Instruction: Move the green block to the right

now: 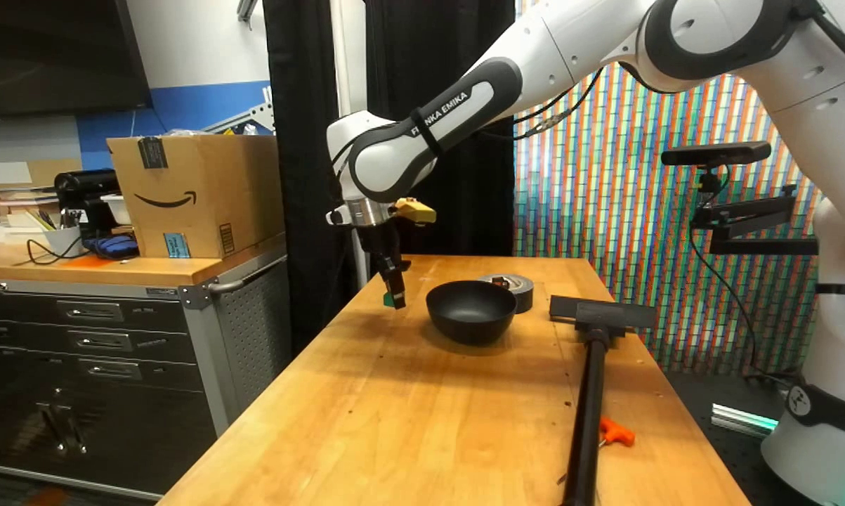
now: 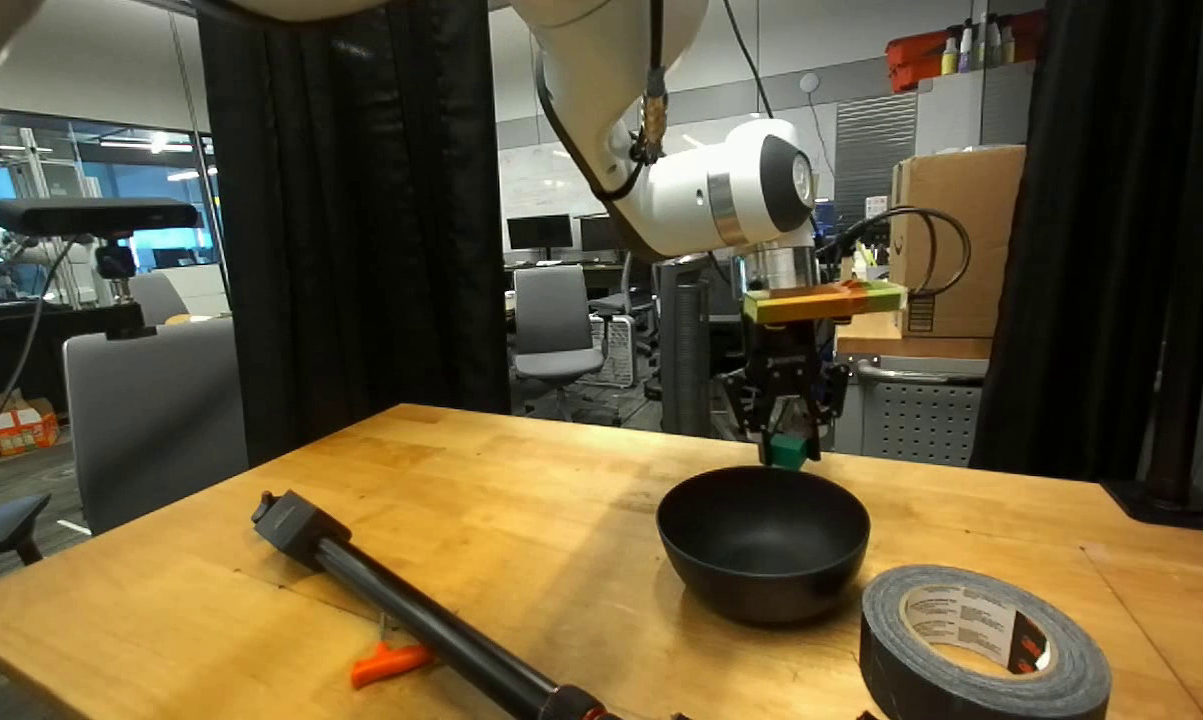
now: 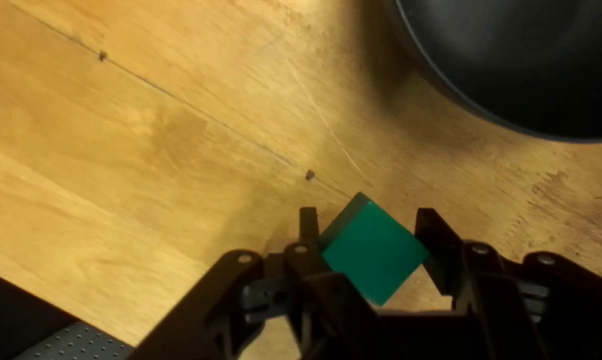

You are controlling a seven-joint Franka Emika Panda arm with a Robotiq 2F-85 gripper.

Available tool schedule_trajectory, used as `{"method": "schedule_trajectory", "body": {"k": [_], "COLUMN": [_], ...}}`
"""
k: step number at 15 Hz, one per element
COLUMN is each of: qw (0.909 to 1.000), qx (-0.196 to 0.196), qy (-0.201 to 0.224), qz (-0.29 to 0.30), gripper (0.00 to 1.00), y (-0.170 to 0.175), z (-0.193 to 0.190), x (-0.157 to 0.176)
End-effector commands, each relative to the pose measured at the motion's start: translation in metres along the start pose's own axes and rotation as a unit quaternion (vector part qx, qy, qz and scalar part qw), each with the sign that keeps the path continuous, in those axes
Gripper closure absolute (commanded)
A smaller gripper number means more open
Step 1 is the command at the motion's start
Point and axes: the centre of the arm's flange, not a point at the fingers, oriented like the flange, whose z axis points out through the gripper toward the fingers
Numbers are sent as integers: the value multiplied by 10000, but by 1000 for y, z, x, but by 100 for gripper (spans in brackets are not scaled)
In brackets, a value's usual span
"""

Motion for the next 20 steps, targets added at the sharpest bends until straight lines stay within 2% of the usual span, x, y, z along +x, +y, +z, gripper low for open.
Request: {"method": "schedule_trajectory", "body": {"k": [1,8,13,20], "qw": [9992,9974,9980,9993], "qx": [63,137,124,205], "qy": [273,382,388,259], "qz": [294,588,490,145], "gripper": [73,73,73,73], "y": [9,25,17,-9], "z": [-13,-13,-10,17], "x": [-53,-92,-86,-50]}}
